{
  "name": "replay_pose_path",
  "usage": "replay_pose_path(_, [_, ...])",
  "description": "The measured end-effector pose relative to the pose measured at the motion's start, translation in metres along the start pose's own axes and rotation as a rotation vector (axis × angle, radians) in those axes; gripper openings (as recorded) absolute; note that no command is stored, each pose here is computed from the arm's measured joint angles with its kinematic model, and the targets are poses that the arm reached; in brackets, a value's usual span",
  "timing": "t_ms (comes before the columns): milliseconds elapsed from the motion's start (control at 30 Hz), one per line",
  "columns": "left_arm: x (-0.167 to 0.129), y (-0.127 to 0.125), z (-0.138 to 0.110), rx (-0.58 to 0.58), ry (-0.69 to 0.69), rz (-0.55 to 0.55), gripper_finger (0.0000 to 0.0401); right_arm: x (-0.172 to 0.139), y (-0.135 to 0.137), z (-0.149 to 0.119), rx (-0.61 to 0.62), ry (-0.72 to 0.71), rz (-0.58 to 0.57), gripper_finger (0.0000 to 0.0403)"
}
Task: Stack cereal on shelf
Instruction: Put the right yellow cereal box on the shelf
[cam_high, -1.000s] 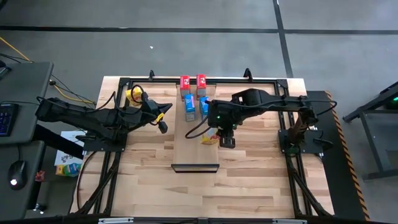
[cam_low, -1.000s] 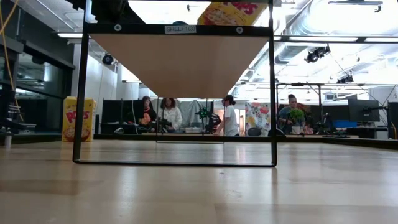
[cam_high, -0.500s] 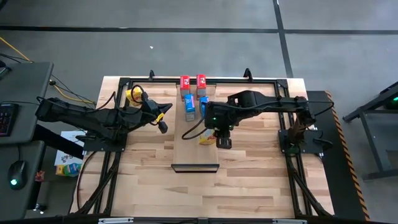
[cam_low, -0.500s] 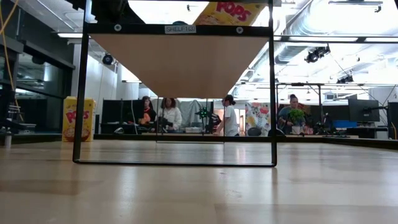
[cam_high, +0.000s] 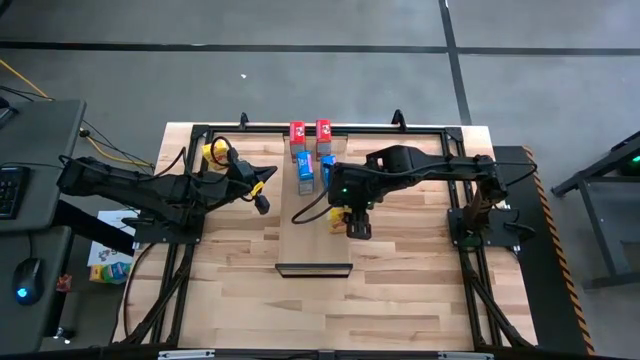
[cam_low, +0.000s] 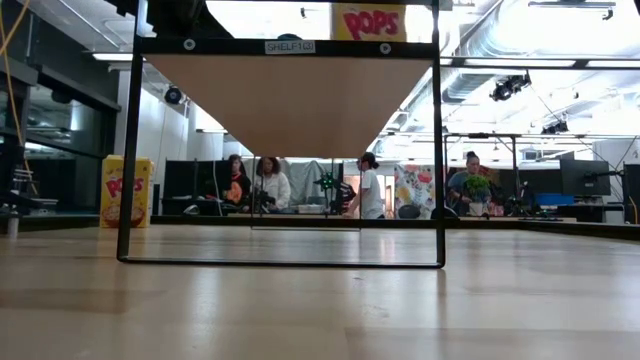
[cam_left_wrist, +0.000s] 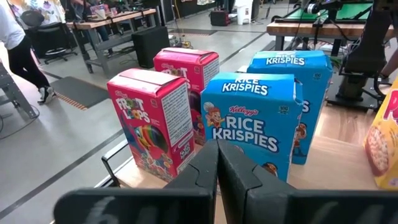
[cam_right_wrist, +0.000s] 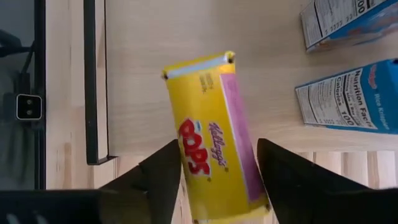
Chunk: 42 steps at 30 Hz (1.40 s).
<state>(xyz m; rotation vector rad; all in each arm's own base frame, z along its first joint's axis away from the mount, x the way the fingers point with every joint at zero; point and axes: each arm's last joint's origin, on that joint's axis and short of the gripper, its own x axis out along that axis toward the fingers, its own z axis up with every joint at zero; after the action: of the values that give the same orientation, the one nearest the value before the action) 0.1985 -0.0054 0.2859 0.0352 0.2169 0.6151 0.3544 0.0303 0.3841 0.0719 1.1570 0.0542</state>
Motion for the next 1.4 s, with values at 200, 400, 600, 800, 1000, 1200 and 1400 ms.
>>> replay_pose_path(200, [0.0, 0.0, 0.0, 0.0, 0.0, 0.0, 0.0, 0.0, 0.0, 0.002, -0.019, -0.021, 0.004, 0.0213])
replay_pose_path(400, [0.0, 0.0, 0.0, 0.0, 0.0, 0.0, 0.0, 0.0, 0.001, 0.006, -0.089, -0.061, 0.006, 0.0213])
replay_pose_path(600, [0.0, 0.0, 0.0, 0.001, 0.0, 0.0, 0.0, -0.007, 0.001, 0.005, -0.138, -0.084, 0.011, 0.0213])
replay_pose_path(800, [0.0, 0.0, -0.002, 0.016, 0.017, 0.002, 0.0, -0.025, 0.002, 0.0, -0.173, -0.132, 0.043, 0.0213])
replay_pose_path(1000, [0.0, 0.0, -0.002, 0.017, 0.018, 0.001, 0.0, -0.055, 0.002, -0.012, -0.196, -0.205, 0.038, 0.0213])
replay_pose_path(1200, [0.0, 0.0, -0.002, 0.016, 0.017, 0.001, 0.0, -0.09, 0.001, -0.029, -0.195, -0.29, -0.001, 0.0213])
replay_pose_path(1400, [0.0, 0.0, -0.002, 0.016, 0.017, 0.001, 0.0, -0.112, -0.001, -0.042, -0.188, -0.343, -0.05, 0.0213])
